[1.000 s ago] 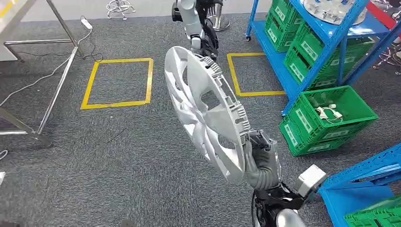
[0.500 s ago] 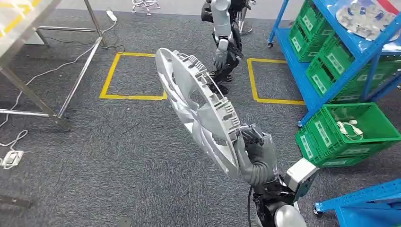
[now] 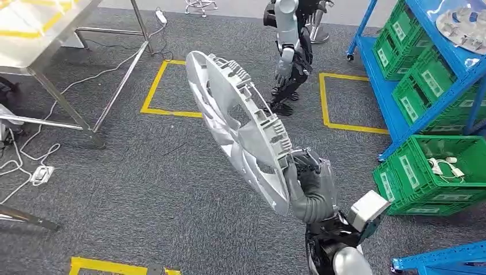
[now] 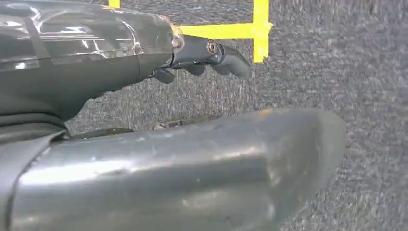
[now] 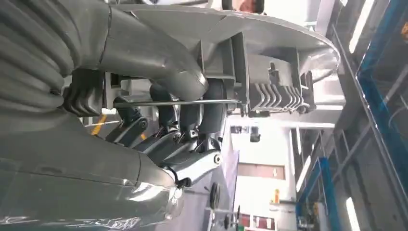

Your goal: Take the parts from the cabinet and place them on the table.

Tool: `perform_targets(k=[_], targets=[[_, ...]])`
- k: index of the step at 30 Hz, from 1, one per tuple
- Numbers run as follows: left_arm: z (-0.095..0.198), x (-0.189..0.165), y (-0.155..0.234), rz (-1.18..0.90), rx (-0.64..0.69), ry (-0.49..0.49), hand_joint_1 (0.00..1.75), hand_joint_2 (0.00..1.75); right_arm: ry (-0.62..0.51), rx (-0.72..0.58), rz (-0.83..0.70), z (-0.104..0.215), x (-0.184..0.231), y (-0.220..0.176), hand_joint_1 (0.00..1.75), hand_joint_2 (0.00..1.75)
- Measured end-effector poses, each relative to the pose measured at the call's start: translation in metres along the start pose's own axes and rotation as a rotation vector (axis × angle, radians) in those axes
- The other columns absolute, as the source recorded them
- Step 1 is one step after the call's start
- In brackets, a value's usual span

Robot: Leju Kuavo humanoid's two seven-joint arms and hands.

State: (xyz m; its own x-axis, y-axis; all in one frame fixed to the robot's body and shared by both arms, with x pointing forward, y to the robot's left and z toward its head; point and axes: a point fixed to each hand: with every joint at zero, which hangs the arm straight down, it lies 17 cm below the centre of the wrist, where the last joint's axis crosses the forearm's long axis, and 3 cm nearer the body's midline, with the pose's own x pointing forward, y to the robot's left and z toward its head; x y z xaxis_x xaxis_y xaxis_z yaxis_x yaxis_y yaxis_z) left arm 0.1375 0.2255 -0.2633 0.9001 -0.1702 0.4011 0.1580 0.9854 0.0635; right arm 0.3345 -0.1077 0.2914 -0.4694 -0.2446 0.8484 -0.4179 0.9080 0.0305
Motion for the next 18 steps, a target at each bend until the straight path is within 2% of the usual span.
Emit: perform_targets(k=[4, 11, 18], targets=[[0.000, 0.002, -0.002, 0.009, -0.004, -0.001, 0.00, 0.00, -0.016, 0.004, 0.006, -0.005, 0.004, 0.000, 1.75, 1.75], [0.001, -0.006, -0.007, 0.015, -0.018, 0.054, 0.00, 0.00, -0.036, 0.010, 0.010, -0.005, 0.009, 0.001, 1.75, 1.75], [0.001, -0.005, -0.007, 0.024, -0.014, 0.044, 0.00, 0.00, -0.053, 0.024, 0.027, -0.008, 0.014, 0.002, 1.75, 1.75]])
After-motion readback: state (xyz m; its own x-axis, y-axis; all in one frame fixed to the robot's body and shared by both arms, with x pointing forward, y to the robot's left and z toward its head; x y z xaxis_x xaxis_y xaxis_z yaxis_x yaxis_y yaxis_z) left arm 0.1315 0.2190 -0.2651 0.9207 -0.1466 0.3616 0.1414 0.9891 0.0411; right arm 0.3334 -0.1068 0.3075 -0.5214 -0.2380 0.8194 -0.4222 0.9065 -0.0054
